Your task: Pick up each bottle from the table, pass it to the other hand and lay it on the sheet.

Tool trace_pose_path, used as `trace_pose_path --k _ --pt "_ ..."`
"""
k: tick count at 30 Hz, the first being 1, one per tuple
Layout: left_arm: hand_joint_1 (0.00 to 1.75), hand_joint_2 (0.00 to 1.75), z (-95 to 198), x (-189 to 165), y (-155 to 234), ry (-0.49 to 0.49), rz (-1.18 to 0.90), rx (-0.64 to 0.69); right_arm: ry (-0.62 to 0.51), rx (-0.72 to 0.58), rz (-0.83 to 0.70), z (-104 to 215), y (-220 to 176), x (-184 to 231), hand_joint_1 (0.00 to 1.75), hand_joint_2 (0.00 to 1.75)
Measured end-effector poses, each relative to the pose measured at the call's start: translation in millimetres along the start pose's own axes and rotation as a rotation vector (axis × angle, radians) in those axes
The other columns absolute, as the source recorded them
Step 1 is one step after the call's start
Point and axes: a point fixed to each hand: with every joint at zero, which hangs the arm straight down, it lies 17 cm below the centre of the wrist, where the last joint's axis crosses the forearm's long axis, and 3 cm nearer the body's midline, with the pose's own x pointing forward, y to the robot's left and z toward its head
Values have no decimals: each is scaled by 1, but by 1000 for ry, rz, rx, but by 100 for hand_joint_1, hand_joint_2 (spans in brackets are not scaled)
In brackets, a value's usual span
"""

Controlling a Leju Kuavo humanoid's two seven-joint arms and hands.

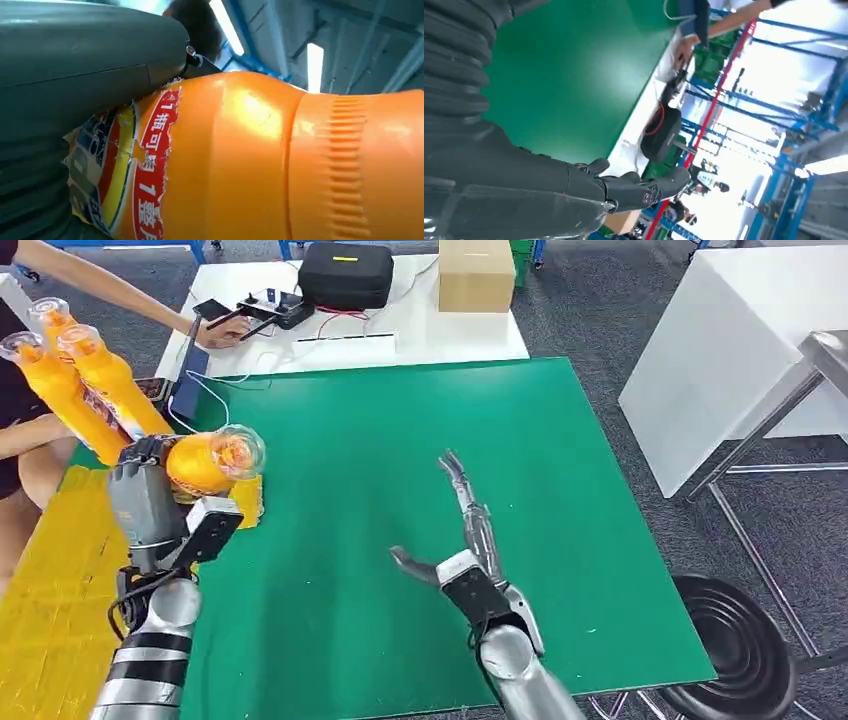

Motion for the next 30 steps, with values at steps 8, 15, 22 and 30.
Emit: trace_pose_path --k 8,15,22,30 --pt "175 175 34 -29 -15 -21 -209 -123 14 -100 -61 2 -44 0 0 175" --pt "175 175 47 -48 -21 -14 -285 -173 9 -117 -49 2 -56 1 0 175" --pt "175 175 51 -51 -23 -8 -289 -184 9 -122 -48 2 -58 1 0 175" --pt "175 175 59 -75 -40 47 -365 -248 15 -119 -36 2 -58 0 0 175"
